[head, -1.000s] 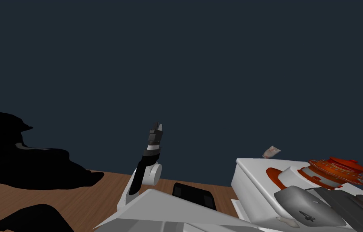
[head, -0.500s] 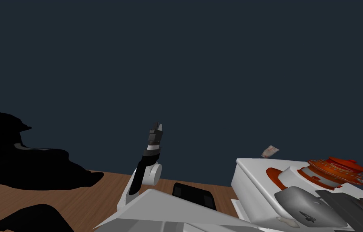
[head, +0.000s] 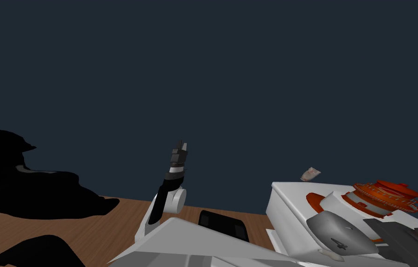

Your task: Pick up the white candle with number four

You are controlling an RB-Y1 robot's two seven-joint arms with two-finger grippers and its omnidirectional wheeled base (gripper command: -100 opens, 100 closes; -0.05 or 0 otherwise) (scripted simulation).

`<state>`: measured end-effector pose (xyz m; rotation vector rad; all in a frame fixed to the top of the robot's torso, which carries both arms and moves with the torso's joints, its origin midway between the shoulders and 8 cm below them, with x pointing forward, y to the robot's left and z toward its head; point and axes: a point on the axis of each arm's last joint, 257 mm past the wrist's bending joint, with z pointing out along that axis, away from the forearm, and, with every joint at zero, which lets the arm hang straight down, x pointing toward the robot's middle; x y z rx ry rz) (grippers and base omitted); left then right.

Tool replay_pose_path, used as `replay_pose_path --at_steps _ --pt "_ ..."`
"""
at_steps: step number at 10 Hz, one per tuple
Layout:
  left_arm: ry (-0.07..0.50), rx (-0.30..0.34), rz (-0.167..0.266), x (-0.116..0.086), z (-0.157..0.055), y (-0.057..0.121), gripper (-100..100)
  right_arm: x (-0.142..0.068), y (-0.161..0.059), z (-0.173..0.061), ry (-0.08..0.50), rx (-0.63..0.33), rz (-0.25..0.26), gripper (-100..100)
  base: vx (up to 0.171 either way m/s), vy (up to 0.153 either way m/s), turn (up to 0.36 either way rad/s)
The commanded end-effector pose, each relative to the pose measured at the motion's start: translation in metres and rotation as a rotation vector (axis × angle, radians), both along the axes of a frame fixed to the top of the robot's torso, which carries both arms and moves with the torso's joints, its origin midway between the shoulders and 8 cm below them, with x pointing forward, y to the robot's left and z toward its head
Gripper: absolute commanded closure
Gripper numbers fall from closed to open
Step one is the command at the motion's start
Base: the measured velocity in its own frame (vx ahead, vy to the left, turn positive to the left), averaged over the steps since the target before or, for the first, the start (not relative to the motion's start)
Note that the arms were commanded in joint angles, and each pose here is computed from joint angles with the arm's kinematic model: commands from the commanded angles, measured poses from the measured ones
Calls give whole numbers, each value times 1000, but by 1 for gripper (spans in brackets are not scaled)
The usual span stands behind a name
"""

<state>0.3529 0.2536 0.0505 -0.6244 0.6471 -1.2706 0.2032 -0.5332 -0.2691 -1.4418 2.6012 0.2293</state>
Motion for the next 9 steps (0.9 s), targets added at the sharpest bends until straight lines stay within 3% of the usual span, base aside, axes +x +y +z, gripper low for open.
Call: replay_pose_path --at_steps 1,2,4,7,9 --pt "0 0 0 0 0 0 0 -25 -3 -8 69 8 -41 -100 -57 39 99" --pt "0 0 0 0 0 0 0 -37 -4 -11 101 11 -61 -100 -100 51 89" --pt "0 0 0 0 0 0 0 -37 -3 -11 99 15 -65 -100 -49 27 -2" --pt "0 0 0 0 0 0 0 -75 -6 -18 203 21 -124 -100 -53 35 50" --pt "0 0 0 0 0 0 0 -75 -6 -18 203 21 -124 -100 -38 23 1"
